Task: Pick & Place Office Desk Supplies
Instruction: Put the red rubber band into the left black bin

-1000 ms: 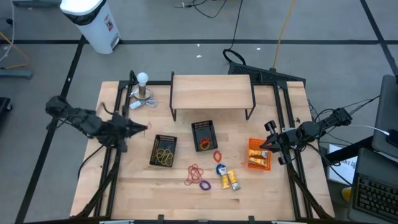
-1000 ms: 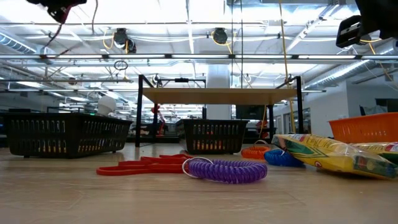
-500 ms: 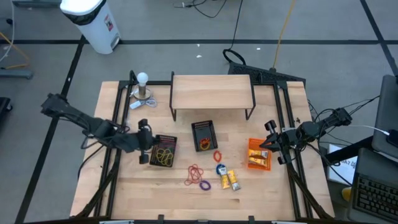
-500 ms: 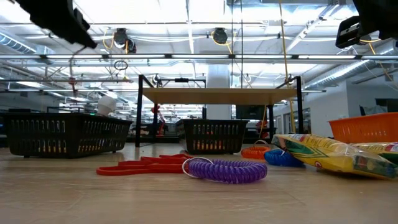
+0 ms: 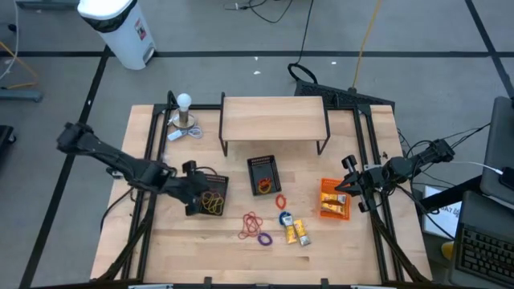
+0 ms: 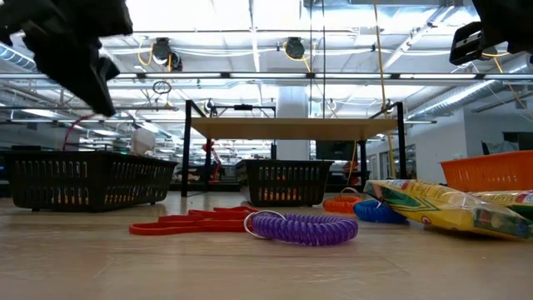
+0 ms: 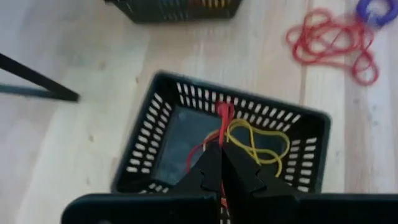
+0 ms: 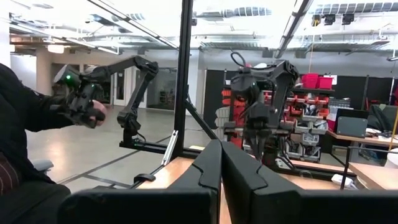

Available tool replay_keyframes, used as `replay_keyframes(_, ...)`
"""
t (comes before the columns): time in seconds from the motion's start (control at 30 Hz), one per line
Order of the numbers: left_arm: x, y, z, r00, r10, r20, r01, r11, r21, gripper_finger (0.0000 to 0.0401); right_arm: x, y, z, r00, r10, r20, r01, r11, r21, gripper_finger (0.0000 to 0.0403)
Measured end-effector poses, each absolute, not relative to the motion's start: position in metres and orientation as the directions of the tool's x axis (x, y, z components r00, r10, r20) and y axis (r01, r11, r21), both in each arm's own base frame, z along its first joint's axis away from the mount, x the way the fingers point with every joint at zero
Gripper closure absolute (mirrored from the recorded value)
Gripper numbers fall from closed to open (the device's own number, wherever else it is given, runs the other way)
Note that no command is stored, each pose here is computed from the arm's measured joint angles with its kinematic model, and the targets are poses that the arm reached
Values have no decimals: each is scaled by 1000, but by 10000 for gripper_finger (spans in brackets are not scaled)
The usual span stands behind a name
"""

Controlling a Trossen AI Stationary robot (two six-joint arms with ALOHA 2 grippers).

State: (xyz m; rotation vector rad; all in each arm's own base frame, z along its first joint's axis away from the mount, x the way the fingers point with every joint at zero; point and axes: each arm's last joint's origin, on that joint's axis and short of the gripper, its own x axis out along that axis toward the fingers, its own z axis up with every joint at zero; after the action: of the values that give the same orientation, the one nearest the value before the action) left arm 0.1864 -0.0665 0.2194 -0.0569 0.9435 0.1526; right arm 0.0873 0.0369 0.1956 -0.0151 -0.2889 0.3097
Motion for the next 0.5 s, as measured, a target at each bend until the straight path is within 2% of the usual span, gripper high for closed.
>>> replay_keyframes(0.13, 195, -65, 206, 509, 92, -856, -160, 987, 11, 395, 87, 37, 196, 912, 303, 278, -299, 953, -58, 403)
replay_keyframes(0.23, 198, -65, 202, 479, 60, -876, -151, 988, -14, 374, 87, 37, 196, 911, 303, 278, -299, 953, -58, 403)
replay_keyframes(0.37, 199, -63, 203, 481, 0, -877, -130, 989, -72, 324, 87, 37, 195, 912, 303, 276, -299, 952, -58, 403)
replay_keyframes(0.5, 194, -58, 214, 524, -12, -852, -139, 985, -99, 253, 87, 37, 195, 912, 303, 276, -299, 952, -58, 403)
